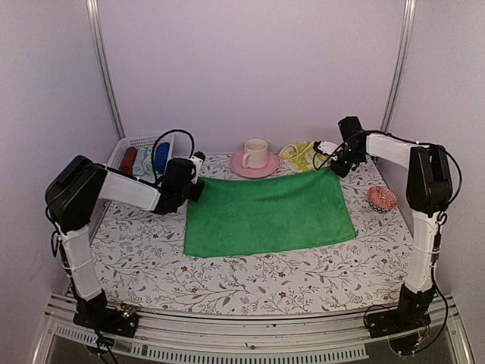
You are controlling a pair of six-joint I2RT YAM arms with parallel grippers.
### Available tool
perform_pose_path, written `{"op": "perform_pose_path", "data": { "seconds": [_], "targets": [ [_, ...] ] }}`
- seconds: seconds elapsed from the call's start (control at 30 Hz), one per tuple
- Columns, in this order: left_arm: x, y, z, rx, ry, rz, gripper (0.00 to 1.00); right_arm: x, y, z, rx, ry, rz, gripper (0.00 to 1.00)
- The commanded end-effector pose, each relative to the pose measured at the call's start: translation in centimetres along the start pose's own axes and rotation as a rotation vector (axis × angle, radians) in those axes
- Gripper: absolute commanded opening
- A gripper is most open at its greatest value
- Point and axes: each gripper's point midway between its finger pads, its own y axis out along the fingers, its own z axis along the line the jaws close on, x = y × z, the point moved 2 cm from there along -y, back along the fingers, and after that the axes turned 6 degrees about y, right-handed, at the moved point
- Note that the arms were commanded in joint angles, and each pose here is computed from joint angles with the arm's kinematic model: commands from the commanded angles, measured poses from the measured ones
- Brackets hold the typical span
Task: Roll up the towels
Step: Fold the towel at the center of the board.
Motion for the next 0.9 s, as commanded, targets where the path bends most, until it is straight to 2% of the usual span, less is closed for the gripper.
{"op": "perform_pose_path", "data": {
  "seconds": [0.0, 0.2, 0.4, 0.67, 0.87],
  "targets": [
    [4.0, 1.1, 1.0, 0.036, 0.016, -0.133, 0.0, 0.9, 0.4, -1.7, -0.067, 0.031, -0.034, 0.02],
    [3.9, 0.1, 1.0, -0.012, 0.036, -0.197, 0.0, 0.1, -1.0, -0.9, -0.06, -0.03, -0.061, 0.02],
    [3.2, -2.5, -0.3, -0.14, 0.037, -0.26, 0.0, -2.3, -1.7, 0.9, -0.018, -0.152, -0.047, 0.02],
    [0.7, -4.8, -1.2, -0.214, 0.035, -0.263, 0.0, -4.3, -4.1, 2.4, 0.036, -0.194, -0.088, 0.02],
    [0.7, -6.5, -1.1, -0.235, 0.017, -0.281, 0.0, -5.3, -5.5, 4.0, 0.064, -0.234, -0.118, 0.02]
  ]
}}
